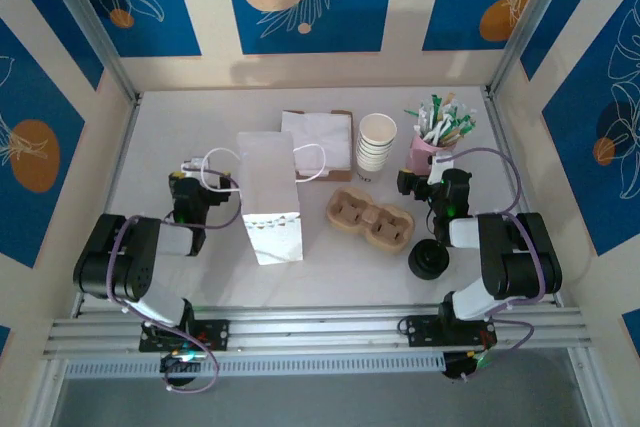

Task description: Pack the takeout coffee

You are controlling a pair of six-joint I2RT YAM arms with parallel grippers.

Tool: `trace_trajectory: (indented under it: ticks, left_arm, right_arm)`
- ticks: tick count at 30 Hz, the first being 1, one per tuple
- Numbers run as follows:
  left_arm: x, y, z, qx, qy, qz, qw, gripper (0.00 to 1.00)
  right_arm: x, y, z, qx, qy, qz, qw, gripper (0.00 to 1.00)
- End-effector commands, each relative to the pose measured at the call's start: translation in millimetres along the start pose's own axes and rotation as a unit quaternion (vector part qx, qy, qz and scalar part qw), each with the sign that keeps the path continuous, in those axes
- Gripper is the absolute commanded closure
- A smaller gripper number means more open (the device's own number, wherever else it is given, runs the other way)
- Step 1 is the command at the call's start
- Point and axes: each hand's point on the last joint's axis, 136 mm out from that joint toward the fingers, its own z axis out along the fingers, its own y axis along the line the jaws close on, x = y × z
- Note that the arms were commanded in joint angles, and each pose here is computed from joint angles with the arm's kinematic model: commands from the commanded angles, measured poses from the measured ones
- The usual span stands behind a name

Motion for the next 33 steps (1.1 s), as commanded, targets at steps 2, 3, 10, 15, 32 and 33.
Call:
trace_trajectory:
  ticks: [2, 3, 10, 15, 32, 33]
  left_arm:
    - [-1, -3, 0, 0.015, -0.005, -0.003, 1.000, 0.00]
    - [-1, -3, 0, 0.014, -0.005, -0.003, 1.000, 0.00]
    - [-1, -3, 1, 0.015, -0.005, -0.003, 1.000, 0.00]
    - [-1, -3, 1, 0.014, -0.005, -0.003, 1.000, 0.00]
    - [-40, 7, -38, 0.012, -0.034, -0.022, 0.999, 0.00]
    - [-43, 9, -41, 0.011, -0.031, -0.031, 0.999, 0.00]
  right_arm:
    - [-12, -1, 2, 0.003, -0.018, 0.001, 1.000, 0.01]
    - [-12, -1, 2, 0.003, -0.018, 0.001, 1.000, 0.01]
    - [-12, -1, 2, 0.003, -0.018, 0.002, 1.000, 0.01]
    - [-12, -1, 2, 0.003, -0.019, 0.002, 1.000, 0.01]
    - [-44, -2, -50, 0.050, -0.014, 0.033, 0.998, 0.01]
    - [-48, -4, -57, 0.055, -0.016, 0.046, 0.997, 0.01]
